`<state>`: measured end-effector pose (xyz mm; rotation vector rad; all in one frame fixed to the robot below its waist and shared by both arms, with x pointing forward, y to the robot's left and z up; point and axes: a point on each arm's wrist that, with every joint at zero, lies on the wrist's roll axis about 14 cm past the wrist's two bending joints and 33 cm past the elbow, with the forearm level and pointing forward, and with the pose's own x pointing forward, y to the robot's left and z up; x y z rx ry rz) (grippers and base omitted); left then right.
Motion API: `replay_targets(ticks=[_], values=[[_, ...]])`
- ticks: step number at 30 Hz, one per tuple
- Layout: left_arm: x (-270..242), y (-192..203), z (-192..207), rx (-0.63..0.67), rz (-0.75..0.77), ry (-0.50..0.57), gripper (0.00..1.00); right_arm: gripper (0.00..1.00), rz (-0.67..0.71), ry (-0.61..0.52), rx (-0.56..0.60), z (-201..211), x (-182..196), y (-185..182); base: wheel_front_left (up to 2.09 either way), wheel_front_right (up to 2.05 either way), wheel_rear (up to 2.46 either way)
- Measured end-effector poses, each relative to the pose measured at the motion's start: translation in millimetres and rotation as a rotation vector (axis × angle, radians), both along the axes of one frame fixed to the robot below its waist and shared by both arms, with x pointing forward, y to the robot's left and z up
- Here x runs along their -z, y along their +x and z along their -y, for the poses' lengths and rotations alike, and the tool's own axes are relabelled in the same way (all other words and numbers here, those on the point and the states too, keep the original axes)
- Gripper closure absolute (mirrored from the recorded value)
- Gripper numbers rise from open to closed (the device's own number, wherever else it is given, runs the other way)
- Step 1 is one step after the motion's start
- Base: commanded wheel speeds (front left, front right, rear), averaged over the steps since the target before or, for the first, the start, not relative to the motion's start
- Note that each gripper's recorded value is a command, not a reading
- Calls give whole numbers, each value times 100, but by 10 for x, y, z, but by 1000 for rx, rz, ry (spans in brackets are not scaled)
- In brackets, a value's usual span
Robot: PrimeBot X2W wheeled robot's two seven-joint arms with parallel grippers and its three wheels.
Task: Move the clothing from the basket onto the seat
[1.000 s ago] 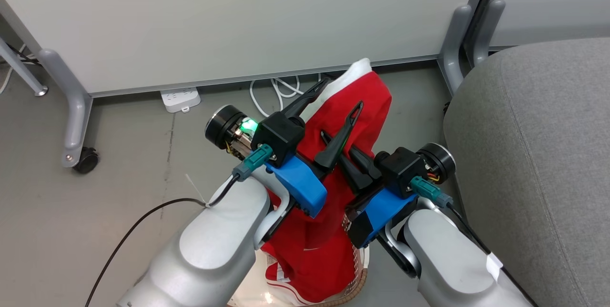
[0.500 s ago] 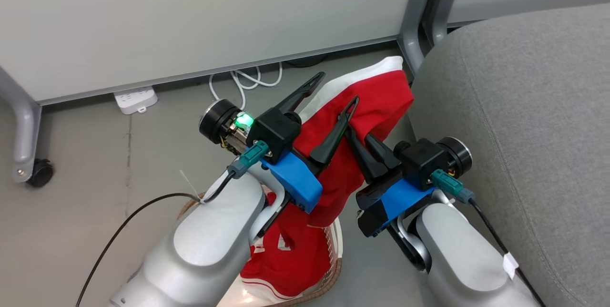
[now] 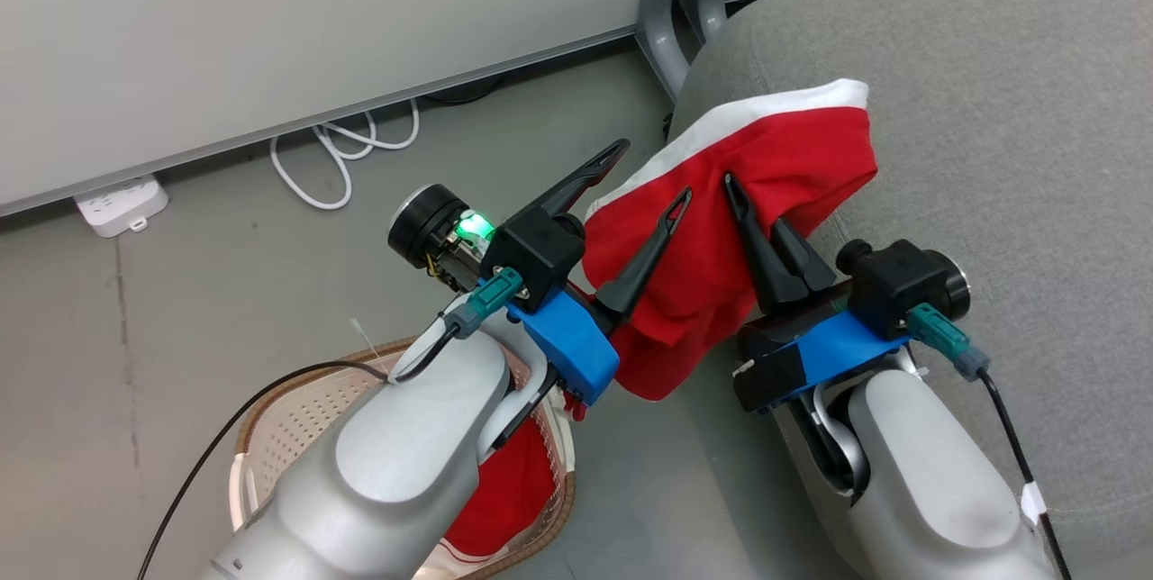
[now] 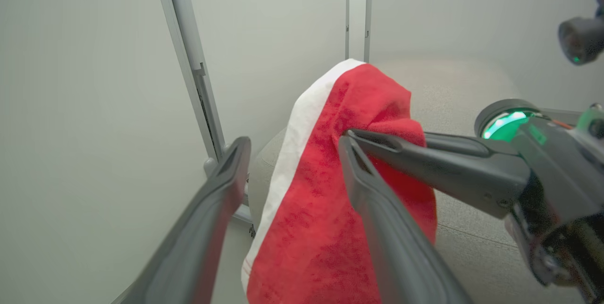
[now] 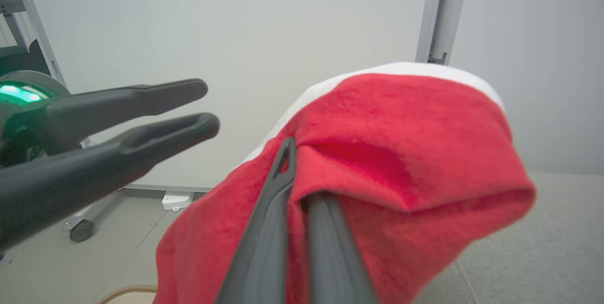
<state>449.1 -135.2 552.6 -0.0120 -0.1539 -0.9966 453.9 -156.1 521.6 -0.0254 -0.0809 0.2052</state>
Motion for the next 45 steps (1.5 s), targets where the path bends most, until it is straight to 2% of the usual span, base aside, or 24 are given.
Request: replay_targets(ticks=[9,18,22,30,37,45], values=[[129,-122,332,101,-29,-3,0,100,-5,-3,205,718,36,-207,0,0,0],[232,-296,595,194,-51,0,0,100,-31,2,399,1315,131,-564,0,0,0],[269,-327,635,210,-58,2,0,100,-54,8,438,1401,214,-665,0,0,0],[335,-327,656,219,-72,6,0,100,-63,15,444,1393,255,-658,0,0,0],[423,-206,622,201,-83,6,0,100,39,-7,438,1457,-76,-383,0,0,0],[603,48,614,186,-98,6,0,100,253,-131,484,1890,-864,44,0,0,0]])
